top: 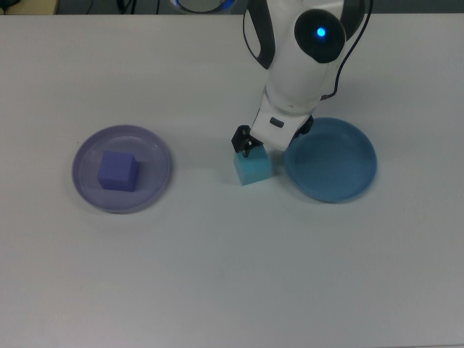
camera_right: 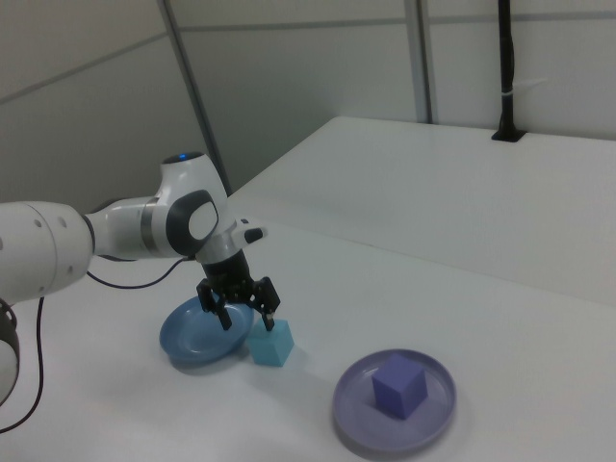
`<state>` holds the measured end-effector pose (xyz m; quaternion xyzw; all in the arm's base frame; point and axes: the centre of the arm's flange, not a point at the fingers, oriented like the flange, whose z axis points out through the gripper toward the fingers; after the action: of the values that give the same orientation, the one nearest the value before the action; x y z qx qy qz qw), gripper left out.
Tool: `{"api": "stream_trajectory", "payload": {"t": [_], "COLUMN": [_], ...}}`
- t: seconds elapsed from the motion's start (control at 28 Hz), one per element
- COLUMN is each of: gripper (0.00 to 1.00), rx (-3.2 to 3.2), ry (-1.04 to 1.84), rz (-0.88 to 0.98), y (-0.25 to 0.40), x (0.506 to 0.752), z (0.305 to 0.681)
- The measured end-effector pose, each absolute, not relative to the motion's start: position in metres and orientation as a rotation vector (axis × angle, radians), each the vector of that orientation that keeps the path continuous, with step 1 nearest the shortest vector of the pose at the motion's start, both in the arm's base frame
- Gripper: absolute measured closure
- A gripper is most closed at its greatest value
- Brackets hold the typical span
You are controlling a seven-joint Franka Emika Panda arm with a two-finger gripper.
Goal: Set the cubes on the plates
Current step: 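Move the gripper to the cyan cube and grasp it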
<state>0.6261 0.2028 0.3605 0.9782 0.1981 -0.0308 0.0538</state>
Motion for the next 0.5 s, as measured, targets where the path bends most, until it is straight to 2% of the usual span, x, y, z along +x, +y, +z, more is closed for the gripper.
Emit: {"api": "stream_trajectory", "payload": {"t": [0.14,0.5], "gripper": [0.0,0.01], "rx": [2.972,2.985], "ry": [0.577,0.499], "rz": [-0.117,-0.103], "y": [0.192,0.161], "x": [0.63,0.641], "z": [0.351,0.356]}}
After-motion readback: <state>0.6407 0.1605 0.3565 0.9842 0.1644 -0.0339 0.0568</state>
